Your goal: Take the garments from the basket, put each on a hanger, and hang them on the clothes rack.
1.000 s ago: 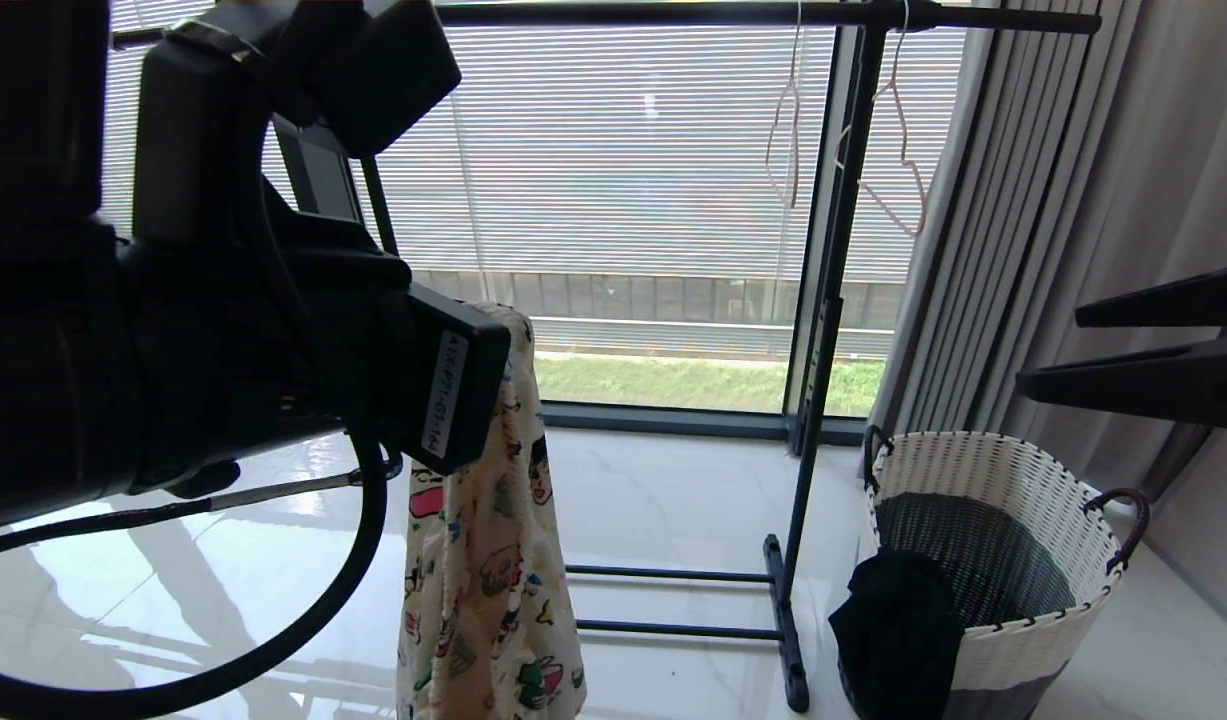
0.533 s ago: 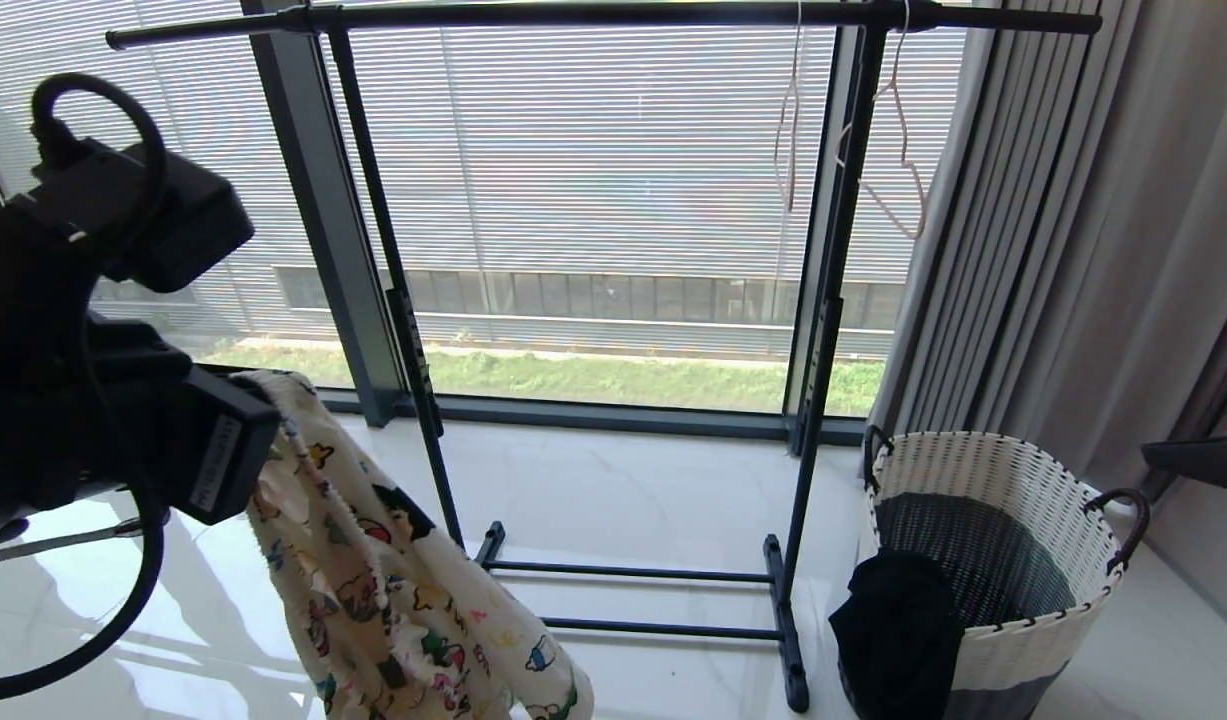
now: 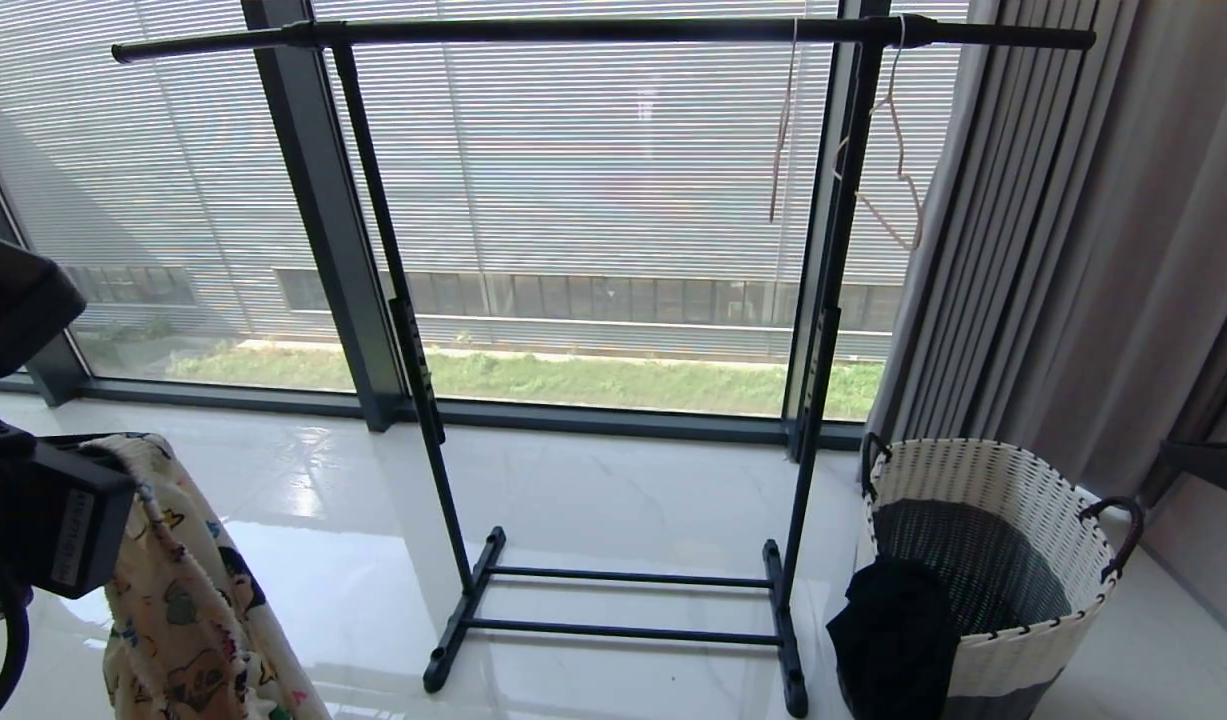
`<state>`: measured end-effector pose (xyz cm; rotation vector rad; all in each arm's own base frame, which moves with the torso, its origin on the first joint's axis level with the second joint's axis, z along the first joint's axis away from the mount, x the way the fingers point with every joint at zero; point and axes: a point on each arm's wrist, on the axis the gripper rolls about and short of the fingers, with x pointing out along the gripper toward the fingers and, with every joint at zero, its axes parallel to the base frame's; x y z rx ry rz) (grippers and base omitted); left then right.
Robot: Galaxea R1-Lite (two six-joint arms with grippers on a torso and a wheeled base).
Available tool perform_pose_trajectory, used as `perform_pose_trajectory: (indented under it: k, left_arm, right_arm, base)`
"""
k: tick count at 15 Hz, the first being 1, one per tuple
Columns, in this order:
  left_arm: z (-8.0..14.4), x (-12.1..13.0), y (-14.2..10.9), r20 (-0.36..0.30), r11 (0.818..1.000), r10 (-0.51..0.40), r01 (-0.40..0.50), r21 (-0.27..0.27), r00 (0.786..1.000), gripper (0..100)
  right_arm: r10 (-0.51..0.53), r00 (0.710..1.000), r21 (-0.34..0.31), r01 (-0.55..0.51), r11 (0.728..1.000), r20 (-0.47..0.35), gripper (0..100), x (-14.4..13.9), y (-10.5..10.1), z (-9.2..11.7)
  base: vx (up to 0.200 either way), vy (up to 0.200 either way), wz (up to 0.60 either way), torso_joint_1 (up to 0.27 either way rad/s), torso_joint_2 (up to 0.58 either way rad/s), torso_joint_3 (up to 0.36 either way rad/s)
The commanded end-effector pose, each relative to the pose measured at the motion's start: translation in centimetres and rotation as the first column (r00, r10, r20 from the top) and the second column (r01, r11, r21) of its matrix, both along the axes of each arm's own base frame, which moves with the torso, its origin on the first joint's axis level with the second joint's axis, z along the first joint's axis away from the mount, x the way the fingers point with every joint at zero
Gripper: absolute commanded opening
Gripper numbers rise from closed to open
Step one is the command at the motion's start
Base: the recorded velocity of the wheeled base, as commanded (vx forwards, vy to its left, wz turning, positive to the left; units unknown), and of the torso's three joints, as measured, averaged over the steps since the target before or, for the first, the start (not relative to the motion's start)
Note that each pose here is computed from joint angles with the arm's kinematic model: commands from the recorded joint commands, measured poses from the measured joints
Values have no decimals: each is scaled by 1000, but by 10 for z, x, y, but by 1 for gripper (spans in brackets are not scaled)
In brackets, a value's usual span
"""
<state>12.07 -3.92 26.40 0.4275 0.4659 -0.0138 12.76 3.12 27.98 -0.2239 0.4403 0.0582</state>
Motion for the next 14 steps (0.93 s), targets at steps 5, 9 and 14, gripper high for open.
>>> perform_pose_trajectory:
  k: [5,9,14]
  left_arm:
    - [-2,-5,3,27,1000,-4,3,4,1000,0]
    - [-1,-8,4,37,1000,-9,8,13,999,0]
    - [-2,-6,4,29,1000,-1,0,20,1000,0]
  right_arm:
    - [23,1000,32,-24,999,9,100,3,0,1]
    - [4,999,60,-6,998,35,100,13,1,2]
    - [-15,998,68,11,998,60,100,21,0,4]
  base:
    - [0,0,0,131,-402,-288]
    - [0,0,0,177,-477,-293]
    - [0,0,0,198,-481,-281]
